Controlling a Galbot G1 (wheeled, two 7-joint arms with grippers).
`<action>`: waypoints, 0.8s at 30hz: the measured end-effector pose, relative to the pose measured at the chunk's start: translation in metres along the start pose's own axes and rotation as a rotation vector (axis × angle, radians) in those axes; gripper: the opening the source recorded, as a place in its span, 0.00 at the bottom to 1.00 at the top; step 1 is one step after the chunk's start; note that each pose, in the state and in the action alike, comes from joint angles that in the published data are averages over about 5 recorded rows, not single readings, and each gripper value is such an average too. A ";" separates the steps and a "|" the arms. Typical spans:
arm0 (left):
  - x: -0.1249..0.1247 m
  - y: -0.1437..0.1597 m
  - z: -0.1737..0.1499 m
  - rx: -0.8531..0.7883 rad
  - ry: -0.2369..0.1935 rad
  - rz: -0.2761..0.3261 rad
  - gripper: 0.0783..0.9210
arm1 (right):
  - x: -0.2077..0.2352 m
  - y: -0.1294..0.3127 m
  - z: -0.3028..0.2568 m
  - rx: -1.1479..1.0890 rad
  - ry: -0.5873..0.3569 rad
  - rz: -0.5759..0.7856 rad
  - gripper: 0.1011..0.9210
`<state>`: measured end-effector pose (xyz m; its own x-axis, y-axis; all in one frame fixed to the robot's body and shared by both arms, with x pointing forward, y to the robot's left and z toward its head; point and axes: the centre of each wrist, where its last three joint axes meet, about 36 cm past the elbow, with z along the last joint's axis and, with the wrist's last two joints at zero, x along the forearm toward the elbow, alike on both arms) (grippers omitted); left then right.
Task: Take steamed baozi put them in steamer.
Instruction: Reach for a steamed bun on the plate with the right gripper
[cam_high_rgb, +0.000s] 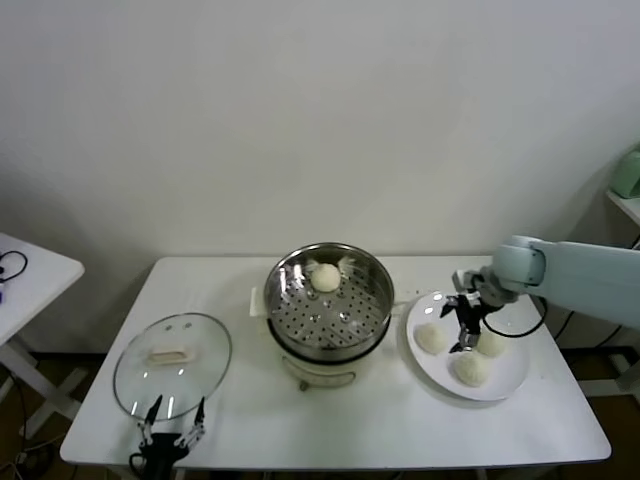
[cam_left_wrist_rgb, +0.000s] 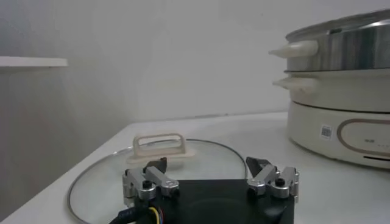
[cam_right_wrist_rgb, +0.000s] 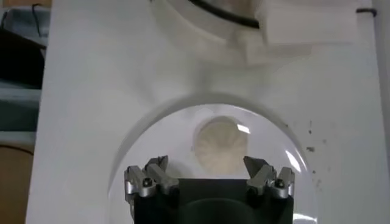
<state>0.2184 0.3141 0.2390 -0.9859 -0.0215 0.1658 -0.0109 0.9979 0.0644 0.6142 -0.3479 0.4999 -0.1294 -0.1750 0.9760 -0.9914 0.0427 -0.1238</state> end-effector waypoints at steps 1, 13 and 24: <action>0.000 0.000 0.001 0.000 0.001 -0.001 0.88 | -0.003 -0.001 0.000 -0.005 0.001 0.004 0.88; 0.000 -0.001 0.005 -0.002 0.009 -0.004 0.88 | -0.030 -0.012 0.000 -0.047 0.011 0.033 0.88; -0.001 -0.001 0.007 -0.003 0.014 -0.005 0.88 | -0.050 -0.014 -0.002 -0.064 0.015 0.026 0.79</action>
<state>0.2177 0.3138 0.2316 -0.9834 -0.0273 0.1794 -0.0153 0.9975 0.0683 0.6344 -0.3379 0.4532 -0.1543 -0.1578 0.9753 -0.9843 0.1100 -0.1379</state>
